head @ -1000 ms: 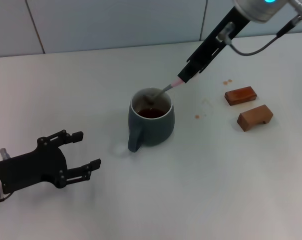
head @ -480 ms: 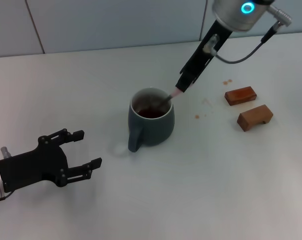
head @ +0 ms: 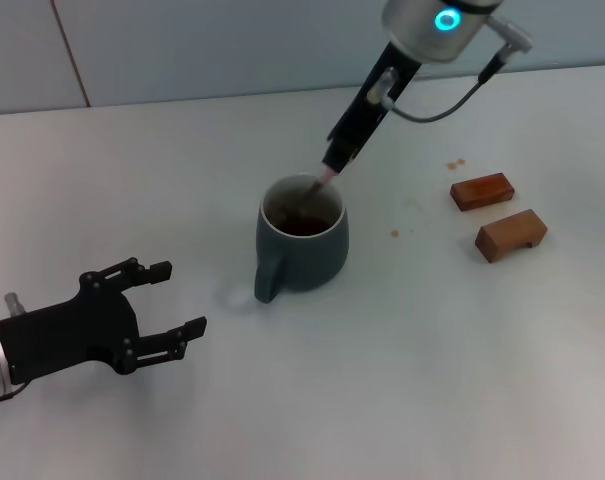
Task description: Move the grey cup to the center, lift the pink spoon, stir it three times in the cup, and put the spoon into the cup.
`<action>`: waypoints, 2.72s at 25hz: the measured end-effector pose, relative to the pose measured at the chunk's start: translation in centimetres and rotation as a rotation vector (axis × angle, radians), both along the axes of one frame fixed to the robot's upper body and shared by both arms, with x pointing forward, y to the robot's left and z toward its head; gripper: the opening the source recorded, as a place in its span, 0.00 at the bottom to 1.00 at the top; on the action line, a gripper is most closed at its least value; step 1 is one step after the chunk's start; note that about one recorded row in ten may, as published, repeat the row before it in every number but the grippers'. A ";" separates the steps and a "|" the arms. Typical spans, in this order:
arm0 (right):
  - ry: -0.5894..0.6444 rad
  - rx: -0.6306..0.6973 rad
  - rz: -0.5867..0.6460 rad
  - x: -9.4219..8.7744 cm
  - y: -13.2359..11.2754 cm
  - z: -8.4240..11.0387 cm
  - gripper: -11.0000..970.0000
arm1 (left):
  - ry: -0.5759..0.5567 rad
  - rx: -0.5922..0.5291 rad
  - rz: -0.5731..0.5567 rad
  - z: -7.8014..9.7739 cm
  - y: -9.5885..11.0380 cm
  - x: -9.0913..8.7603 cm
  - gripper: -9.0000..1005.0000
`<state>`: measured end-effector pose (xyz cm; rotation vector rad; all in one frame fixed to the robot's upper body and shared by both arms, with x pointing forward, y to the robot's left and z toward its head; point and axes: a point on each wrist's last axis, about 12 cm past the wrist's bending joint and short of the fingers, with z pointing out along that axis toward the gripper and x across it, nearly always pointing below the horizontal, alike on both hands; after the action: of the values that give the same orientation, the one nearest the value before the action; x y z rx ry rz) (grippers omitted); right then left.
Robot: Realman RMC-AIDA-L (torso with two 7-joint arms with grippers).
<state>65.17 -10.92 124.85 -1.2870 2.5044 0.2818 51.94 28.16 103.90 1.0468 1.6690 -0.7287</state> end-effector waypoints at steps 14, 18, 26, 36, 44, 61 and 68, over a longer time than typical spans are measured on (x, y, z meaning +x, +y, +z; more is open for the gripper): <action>0.052 -0.004 0.067 -0.9 1.6 -0.4 0.13 | 0.000 0.001 -0.006 0.0 -0.1 0.1 0.83; 0.019 -0.029 0.037 0.0 1.0 -0.3 0.13 | 0.001 0.000 -0.006 0.0 -0.2 0.0 0.83; 0.080 -0.043 0.065 -1.5 0.8 -0.1 0.14 | 0.001 -0.002 -0.005 0.0 -0.2 0.0 0.84; -0.006 -0.041 0.058 -0.6 1.5 0.0 0.14 | -0.002 -0.009 -0.007 0.1 -0.2 0.0 0.84; 0.059 -0.052 0.055 -1.6 0.6 -0.4 0.14 | -0.005 -0.003 -0.024 0.2 -0.6 0.3 0.84; -0.181 0.308 0.023 -5.4 -6.9 1.0 0.43 | 0.018 -0.019 -0.016 0.4 -0.6 0.5 0.83; -0.267 0.411 0.063 -10.1 -14.1 -3.1 0.60 | 0.024 -0.024 -0.017 0.6 -0.7 0.8 0.83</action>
<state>55.07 -25.04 121.74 -1.1487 2.0497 0.5656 52.73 27.44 104.53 1.0400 1.6700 -0.7728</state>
